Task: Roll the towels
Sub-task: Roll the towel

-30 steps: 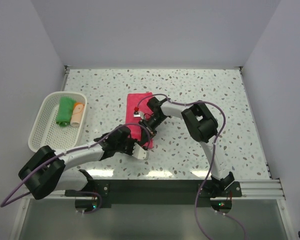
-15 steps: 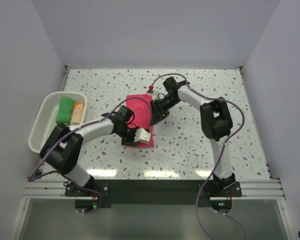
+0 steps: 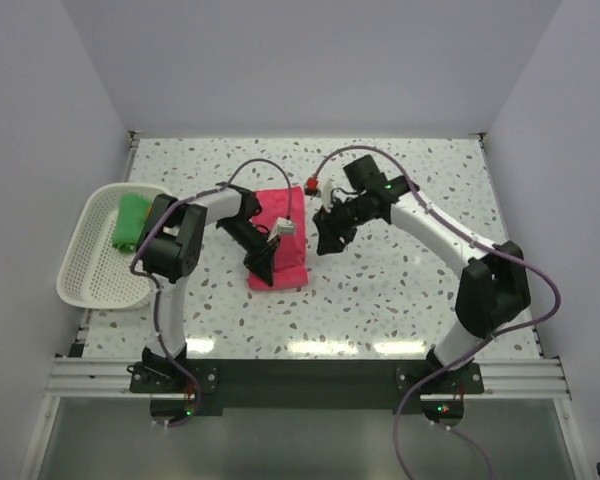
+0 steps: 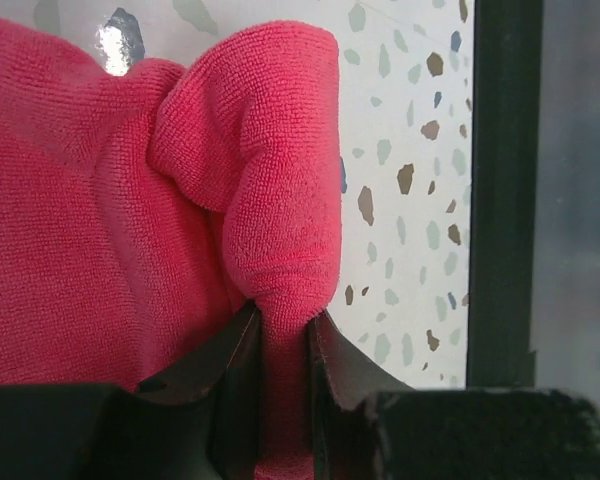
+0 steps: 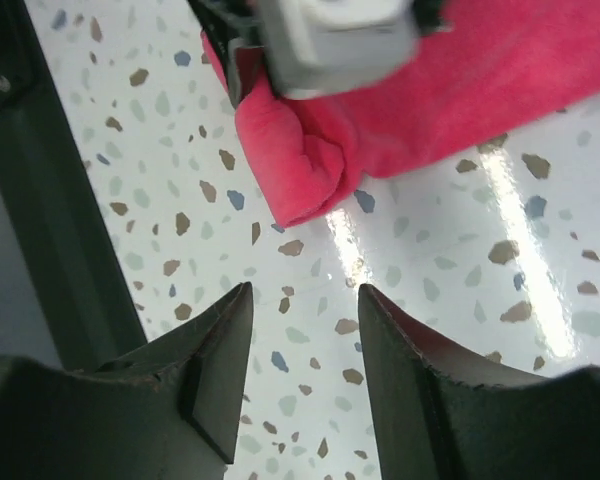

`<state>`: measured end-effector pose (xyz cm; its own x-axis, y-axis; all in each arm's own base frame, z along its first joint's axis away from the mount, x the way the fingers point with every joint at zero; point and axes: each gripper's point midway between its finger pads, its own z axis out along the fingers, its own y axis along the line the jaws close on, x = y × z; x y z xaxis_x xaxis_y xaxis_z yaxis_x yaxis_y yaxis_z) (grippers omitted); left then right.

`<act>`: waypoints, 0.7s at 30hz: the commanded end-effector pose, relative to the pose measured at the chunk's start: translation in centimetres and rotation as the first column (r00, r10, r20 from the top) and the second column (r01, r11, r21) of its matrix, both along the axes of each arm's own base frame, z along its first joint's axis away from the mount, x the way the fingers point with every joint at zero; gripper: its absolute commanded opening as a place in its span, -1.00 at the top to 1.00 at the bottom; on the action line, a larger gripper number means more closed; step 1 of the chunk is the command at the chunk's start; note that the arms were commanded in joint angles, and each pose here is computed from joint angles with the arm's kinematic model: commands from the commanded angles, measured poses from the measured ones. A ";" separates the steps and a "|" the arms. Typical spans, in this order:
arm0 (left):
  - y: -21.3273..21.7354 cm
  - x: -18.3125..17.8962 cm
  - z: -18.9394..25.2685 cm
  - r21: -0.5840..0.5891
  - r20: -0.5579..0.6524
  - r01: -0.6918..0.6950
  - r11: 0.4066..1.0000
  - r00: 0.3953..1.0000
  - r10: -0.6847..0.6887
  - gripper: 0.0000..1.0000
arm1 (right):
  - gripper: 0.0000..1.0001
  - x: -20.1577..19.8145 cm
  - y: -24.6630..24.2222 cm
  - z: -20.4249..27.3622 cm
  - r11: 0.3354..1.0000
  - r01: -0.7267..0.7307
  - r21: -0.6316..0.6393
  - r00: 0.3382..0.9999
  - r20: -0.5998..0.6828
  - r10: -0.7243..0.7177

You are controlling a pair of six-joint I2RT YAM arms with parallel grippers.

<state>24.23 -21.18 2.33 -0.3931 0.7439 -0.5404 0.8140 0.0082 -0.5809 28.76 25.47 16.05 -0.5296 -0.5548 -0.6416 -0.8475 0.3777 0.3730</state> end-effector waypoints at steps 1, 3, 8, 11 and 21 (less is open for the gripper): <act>2.0 1.4 -3.5 0.089 -0.002 0.055 0.995 0.998 -0.055 0.58 | 0.02 -0.6 3.7 -1.6 0.985 -0.110 -0.131 0.954 0.265 0.142; 2.1 1.7 -4.1 0.099 -0.024 0.058 0.993 0.998 -0.055 0.56 | 0.06 -1.4 5.8 -3.0 0.974 -0.146 -0.170 0.926 0.322 0.195; 2.1 2.6 -5.3 0.094 -0.055 0.047 0.994 0.998 -0.042 0.51 | -0.14 -3.2 9.1 -5.5 0.942 -0.224 -0.251 0.854 0.416 0.314; 1.8 3.1 -5.5 0.087 -0.044 0.041 0.995 0.998 -0.038 0.49 | -0.21 -4.3 10.5 -7.4 0.907 -0.251 -0.339 0.797 0.459 0.392; 1.8 3.5 -5.9 0.081 -0.010 0.027 0.996 1.000 -0.026 0.45 | -0.15 -3.6 11.7 -13.6 0.819 -0.213 -0.533 0.672 0.529 0.518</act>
<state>24.77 -21.19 2.14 -0.5579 0.7187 -0.4151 0.6486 0.0655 -0.7583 23.14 37.06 3.55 0.1806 -0.8695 -0.4598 -0.9514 -0.0358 -0.3060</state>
